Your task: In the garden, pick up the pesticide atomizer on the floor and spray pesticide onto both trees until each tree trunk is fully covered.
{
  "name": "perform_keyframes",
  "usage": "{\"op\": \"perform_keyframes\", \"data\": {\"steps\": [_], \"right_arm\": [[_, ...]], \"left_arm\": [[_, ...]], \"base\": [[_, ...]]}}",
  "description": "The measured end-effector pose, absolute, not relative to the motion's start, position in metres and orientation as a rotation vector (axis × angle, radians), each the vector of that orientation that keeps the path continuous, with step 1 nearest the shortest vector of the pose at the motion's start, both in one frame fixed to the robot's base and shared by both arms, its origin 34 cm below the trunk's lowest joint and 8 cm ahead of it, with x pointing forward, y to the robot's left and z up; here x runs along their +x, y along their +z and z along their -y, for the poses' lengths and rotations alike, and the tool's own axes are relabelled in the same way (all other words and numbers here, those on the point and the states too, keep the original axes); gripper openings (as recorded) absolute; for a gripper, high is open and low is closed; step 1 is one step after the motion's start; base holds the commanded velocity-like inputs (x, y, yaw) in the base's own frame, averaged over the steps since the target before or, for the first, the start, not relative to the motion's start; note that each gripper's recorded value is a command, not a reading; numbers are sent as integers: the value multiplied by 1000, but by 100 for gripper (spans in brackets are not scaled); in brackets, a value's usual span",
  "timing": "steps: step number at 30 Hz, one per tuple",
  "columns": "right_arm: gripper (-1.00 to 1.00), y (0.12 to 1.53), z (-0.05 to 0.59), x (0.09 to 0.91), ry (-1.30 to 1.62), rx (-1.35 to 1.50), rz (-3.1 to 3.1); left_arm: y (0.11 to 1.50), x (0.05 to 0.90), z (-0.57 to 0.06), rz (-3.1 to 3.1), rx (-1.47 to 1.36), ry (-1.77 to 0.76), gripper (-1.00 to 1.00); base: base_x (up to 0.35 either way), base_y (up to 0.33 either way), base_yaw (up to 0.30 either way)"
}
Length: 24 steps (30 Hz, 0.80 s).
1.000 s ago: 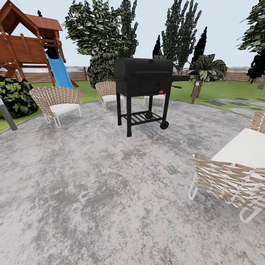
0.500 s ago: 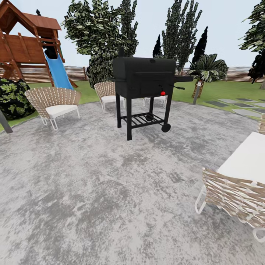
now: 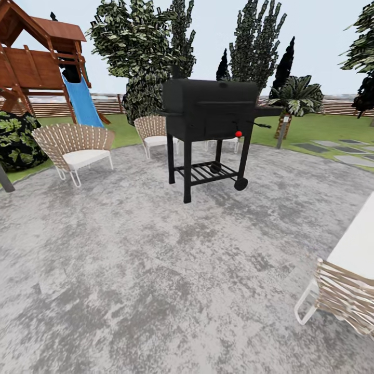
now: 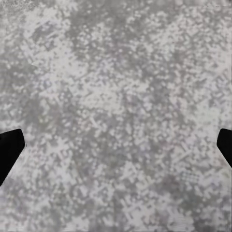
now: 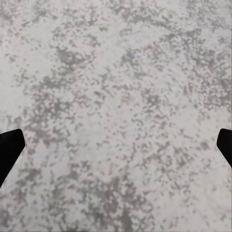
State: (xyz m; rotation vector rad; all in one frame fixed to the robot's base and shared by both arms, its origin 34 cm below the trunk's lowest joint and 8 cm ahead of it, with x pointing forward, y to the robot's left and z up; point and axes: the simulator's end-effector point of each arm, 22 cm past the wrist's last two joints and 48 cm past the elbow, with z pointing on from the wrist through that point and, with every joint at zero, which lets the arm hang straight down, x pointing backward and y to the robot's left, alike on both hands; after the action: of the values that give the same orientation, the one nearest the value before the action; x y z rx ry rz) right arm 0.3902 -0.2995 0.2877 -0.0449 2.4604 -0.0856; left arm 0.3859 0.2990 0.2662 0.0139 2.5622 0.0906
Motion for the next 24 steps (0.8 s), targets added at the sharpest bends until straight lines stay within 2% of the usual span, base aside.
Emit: {"op": "perform_keyframes", "data": {"steps": [19, 24], "right_arm": [[100, 288, 300, 390, -86, -43, -2460], [100, 288, 300, 390, -86, -43, -2460]], "left_arm": [[266, 386, -299, -2562, 12, 91, 100], [266, 386, -299, -2562, 12, 90, 100]], "base": [[304, 182, -1], [304, 182, -122]]}}
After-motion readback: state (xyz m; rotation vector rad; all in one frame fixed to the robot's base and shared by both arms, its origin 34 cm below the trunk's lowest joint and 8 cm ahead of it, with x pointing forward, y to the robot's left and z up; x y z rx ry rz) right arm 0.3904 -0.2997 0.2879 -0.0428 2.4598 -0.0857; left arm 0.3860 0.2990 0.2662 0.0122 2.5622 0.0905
